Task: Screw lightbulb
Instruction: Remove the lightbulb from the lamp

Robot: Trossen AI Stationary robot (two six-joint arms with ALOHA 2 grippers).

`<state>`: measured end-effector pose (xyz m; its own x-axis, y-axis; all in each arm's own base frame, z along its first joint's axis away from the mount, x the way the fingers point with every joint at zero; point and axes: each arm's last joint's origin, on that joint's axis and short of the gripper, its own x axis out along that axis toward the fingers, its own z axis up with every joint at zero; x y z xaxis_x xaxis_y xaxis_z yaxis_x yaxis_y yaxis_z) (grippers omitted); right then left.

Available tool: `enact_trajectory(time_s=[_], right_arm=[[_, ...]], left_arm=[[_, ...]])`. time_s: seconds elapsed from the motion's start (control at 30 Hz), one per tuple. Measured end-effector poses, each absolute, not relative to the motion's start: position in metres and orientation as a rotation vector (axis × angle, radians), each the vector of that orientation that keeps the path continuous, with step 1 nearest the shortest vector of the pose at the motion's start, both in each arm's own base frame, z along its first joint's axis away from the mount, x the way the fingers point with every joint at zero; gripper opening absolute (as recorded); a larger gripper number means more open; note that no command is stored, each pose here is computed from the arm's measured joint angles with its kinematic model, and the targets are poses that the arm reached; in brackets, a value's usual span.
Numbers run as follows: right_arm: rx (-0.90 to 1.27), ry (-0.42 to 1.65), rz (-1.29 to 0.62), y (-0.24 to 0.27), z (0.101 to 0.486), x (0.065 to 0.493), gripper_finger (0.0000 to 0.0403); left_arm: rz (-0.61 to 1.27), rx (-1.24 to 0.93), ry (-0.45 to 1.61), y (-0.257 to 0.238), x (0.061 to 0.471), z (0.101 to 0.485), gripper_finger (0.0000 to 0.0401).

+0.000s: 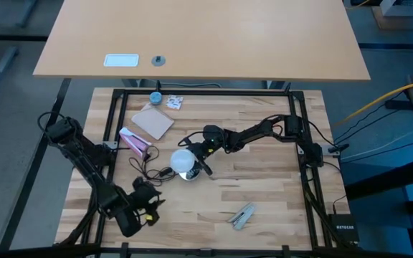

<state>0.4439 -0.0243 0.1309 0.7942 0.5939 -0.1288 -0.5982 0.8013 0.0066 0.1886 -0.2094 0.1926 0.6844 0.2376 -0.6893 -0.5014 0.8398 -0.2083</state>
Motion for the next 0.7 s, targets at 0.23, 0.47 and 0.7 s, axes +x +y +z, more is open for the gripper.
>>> enact_trajectory(time_s=[0.23, 0.47, 0.7], right_arm=[[-0.032, 0.125, 0.66, -0.024, 0.131, 0.444, 0.0165], [-0.032, 0.125, 0.661, -0.023, 0.131, 0.444, 0.0165], [-0.031, 0.123, 0.679, -0.023, 0.131, 0.443, 0.0165]], left_arm=[[0.529, -0.318, 0.612, -0.197, 0.21, 0.181, 0.0145], [0.58, -0.221, 0.647, -0.19, 0.238, 0.149, 0.0145], [0.652, -0.164, 0.713, -0.171, 0.256, 0.127, 0.0145]])
